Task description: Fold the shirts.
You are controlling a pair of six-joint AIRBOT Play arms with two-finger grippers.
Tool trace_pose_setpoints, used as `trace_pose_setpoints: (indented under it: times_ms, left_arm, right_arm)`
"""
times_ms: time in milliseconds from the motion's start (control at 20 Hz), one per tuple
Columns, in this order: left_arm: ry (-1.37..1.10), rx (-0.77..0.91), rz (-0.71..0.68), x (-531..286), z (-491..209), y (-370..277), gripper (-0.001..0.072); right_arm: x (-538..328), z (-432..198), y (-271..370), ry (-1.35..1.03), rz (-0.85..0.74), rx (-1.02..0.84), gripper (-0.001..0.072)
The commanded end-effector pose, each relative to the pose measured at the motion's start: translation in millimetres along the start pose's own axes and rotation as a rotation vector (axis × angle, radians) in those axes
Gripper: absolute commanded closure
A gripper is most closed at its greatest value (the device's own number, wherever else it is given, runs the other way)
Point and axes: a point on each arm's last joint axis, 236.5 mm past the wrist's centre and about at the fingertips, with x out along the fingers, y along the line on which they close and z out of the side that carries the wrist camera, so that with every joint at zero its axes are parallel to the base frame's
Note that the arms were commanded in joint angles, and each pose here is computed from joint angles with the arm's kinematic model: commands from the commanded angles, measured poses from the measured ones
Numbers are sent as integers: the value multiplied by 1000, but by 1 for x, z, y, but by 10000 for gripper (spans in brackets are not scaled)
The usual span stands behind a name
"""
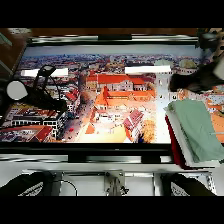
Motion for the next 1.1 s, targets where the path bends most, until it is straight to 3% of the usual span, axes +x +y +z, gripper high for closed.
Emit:
trace_pose_setpoints:
  times_ms: [0,1050]
  left_arm:
    - [99,-13,74,14,-16,6,163]
    - [99,-13,74,14,-16,6,163]
  right_arm:
    - [48,-37,58,226,62,-100,26]
    - [54,-45,58,272,53,-109,26]
